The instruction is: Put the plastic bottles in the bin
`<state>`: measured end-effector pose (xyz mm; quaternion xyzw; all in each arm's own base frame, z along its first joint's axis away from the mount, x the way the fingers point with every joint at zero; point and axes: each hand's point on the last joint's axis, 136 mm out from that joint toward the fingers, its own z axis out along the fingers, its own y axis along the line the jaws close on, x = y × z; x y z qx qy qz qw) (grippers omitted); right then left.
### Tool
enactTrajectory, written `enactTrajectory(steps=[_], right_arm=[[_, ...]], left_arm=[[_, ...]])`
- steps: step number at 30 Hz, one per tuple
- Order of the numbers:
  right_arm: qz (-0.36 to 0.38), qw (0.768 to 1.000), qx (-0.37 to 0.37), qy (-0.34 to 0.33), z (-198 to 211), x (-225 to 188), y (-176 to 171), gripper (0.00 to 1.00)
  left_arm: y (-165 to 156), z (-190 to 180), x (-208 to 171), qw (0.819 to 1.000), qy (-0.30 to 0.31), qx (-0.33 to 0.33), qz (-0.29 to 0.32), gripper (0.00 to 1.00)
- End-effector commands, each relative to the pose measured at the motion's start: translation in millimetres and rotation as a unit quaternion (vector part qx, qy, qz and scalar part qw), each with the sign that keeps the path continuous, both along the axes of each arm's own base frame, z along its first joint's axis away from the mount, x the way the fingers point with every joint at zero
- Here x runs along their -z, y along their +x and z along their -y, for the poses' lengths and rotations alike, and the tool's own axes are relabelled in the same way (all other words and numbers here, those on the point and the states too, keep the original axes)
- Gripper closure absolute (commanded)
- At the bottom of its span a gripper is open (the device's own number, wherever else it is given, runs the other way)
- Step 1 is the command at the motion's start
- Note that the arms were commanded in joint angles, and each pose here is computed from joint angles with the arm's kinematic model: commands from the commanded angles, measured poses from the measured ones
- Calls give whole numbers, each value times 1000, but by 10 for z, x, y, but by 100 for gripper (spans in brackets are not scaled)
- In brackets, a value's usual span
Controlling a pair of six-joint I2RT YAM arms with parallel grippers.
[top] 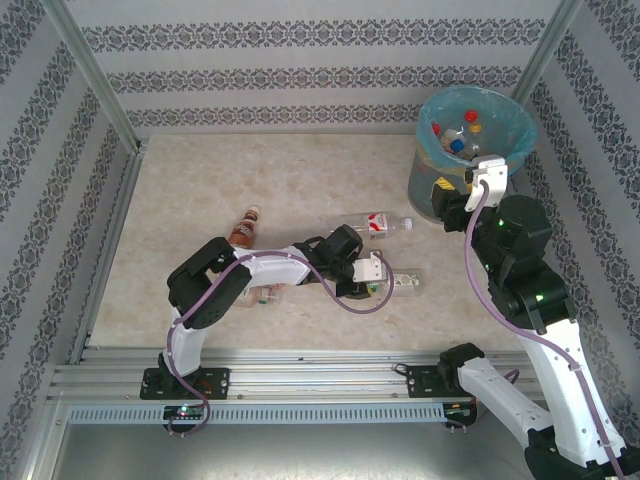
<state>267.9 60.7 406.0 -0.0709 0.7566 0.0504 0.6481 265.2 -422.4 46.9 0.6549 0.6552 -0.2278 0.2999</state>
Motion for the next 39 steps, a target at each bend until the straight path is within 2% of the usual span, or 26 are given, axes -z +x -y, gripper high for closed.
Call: enactTrajectory(steps=[1,5,9,11,13,14,17,19,23,27,30,36,39], right_arm=[[18,1000,-8,21,-27,-152,-56,51],[29,999,-19,31,-62,-232,-75,51],[45,994,-95,42,-320,-313,-122,51],[52,988,-135,61,-462,-377,-146,47],[49,981,-167,85,-584,-419,-142,40],[47,977,-183,99,-645,-450,-139,37],[23,961,-233,147,-846,-534,-118,30],[-2,947,-272,173,-994,-596,-124,26],[-46,919,-322,225,-1197,-745,-106,16],[-73,912,-326,239,-1254,-742,-60,15],[-88,911,-322,242,-1262,-674,-37,18],[-124,890,-363,248,-1457,-600,-96,24],[-129,889,-368,239,-1505,-595,-119,32]], left_arm=[[-129,-22,-292,1000,-27,16,2,67],[-51,-126,-848,993,-119,-21,11,68],[60,-298,-1506,973,-219,-57,37,70],[98,-423,-1852,960,-264,-70,66,75],[141,-554,-2183,942,-307,-87,104,96],[192,-642,-2362,929,-331,-107,130,100],[270,-849,-2768,897,-377,-144,182,100],[273,-924,-2957,884,-393,-152,201,100],[196,-982,-3223,871,-414,-143,222,100],[172,-1047,-3333,859,-432,-151,230,100],[140,-1084,-3366,855,-439,-153,230,100],[105,-1113,-3407,855,-439,-152,233,100],[98,-1123,-3428,854,-438,-152,236,100]])
